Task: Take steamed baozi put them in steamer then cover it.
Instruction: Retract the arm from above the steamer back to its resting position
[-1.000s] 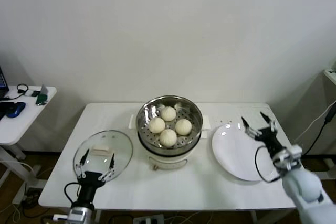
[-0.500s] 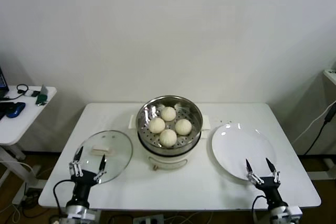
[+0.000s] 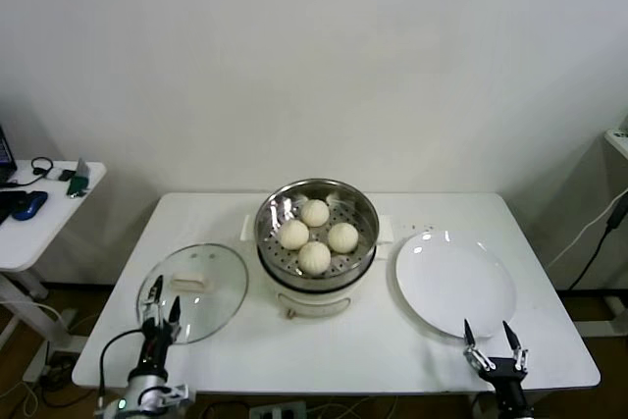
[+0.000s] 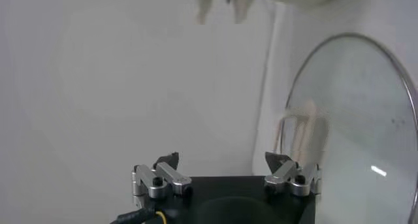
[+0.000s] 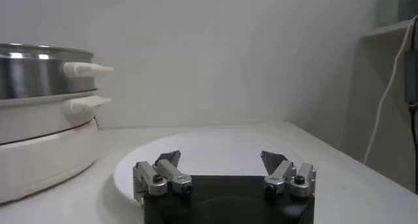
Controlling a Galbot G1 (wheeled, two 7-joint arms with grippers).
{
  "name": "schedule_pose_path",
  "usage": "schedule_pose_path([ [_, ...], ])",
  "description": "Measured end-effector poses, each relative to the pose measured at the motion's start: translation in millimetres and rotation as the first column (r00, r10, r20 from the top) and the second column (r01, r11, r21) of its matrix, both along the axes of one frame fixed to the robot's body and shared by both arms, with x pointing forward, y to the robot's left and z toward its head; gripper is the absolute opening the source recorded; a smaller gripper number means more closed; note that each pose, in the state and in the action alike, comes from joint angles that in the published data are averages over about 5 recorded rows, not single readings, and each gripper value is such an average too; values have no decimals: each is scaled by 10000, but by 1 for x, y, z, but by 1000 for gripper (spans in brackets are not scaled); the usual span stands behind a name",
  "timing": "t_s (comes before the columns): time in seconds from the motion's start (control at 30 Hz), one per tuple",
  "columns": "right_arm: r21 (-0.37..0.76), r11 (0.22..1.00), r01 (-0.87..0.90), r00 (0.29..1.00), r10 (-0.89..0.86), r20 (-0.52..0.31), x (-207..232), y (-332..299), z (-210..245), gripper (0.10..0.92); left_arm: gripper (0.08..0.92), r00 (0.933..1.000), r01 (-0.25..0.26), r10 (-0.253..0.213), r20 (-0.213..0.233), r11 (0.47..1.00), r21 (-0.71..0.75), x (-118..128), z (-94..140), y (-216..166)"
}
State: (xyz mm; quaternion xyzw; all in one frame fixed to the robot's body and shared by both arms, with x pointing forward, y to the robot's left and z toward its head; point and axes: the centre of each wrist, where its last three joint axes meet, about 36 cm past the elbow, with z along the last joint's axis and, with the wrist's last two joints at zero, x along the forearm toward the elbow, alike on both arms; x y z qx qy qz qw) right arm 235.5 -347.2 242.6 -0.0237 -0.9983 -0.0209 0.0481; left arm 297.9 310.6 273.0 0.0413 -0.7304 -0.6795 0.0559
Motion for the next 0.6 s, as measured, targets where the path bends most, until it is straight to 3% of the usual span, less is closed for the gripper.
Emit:
schedule_pose_path([
  [0.6,49,9995,326,9995,-325,-54,-16,3,-3,823,823,9989,428,-398,-233,9879,1494,47,-27,8],
])
